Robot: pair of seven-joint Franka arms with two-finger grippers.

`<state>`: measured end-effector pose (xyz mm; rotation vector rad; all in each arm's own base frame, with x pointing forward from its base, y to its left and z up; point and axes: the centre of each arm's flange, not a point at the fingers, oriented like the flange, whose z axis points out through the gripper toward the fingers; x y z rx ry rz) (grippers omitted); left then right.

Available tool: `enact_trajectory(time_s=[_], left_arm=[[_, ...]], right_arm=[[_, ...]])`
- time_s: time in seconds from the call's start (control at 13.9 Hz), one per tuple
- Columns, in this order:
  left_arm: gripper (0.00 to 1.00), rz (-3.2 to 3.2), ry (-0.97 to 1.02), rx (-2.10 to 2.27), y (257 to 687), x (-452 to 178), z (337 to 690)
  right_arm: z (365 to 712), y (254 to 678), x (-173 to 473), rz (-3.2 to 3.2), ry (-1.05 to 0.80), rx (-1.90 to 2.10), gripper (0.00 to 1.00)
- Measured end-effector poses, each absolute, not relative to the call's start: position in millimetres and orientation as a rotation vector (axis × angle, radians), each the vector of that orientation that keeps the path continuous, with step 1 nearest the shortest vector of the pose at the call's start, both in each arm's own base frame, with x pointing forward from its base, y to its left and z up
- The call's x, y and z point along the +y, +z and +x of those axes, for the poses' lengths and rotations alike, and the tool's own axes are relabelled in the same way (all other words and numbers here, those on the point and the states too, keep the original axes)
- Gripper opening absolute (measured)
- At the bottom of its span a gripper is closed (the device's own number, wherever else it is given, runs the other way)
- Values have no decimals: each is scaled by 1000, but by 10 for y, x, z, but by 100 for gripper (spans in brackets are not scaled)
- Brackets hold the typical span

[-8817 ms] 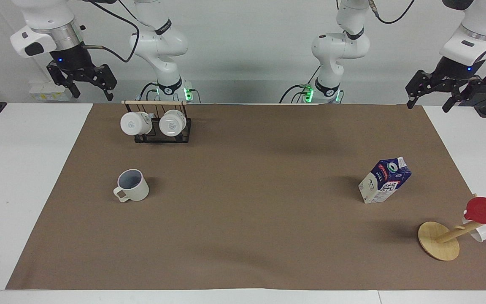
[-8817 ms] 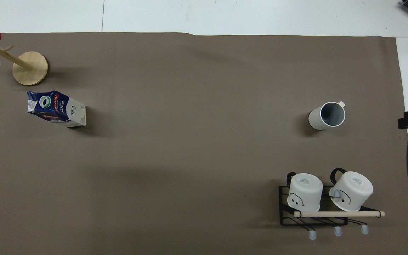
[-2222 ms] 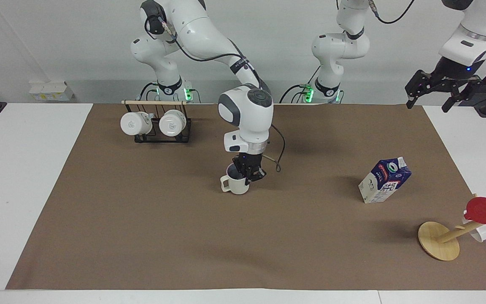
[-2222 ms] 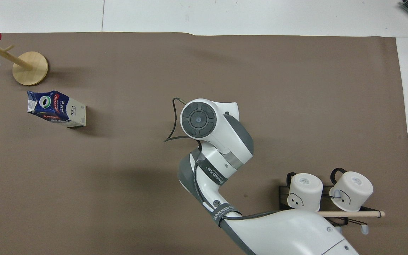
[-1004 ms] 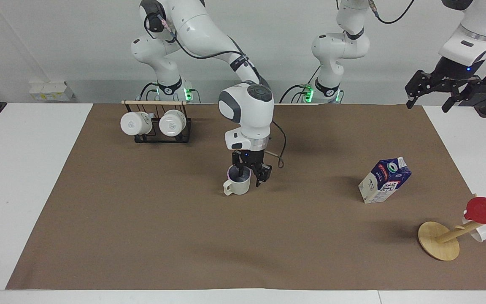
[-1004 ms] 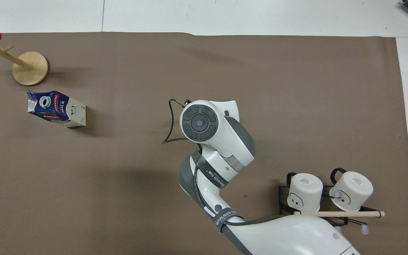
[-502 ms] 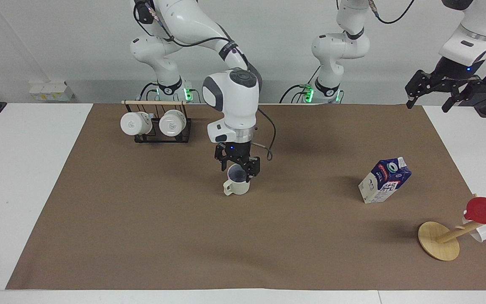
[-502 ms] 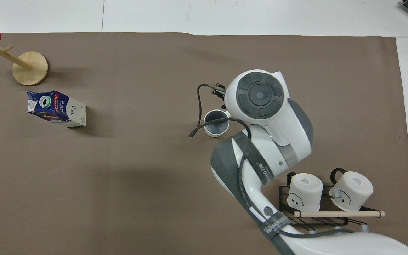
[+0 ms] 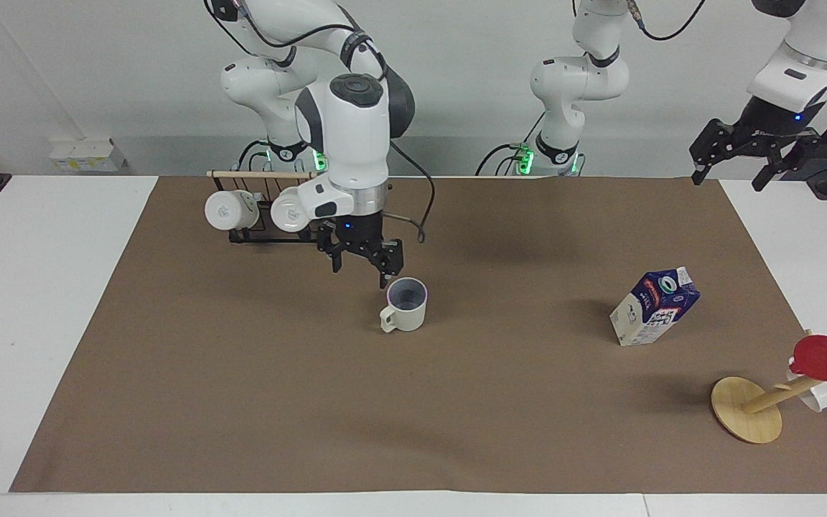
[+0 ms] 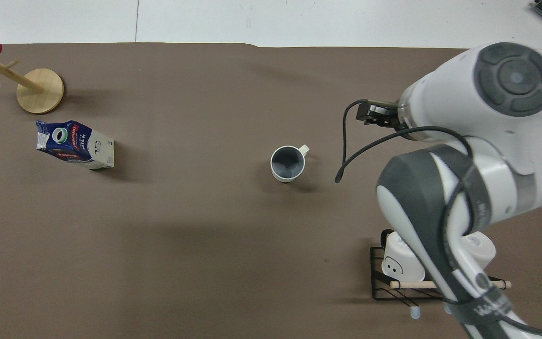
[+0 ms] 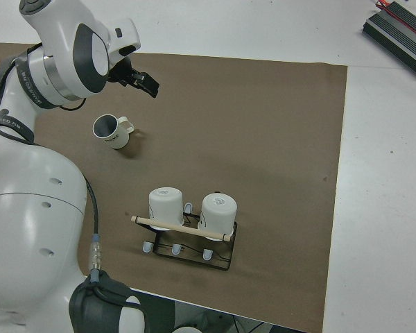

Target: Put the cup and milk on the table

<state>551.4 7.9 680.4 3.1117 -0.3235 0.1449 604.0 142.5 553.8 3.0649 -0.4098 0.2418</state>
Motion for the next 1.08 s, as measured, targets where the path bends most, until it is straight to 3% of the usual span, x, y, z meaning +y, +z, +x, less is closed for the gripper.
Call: enact_trajectory(time_s=[0.57, 1.08], left_arm=[[100, 3116, 206, -318, 6718, 94, 5669], [100, 3126, 246, -313, 5964, 91, 6287]], right_arm=[[5769, 6004, 129, 3064, 117, -309, 100], [5625, 6341, -297, 3109, 160, -303, 100]])
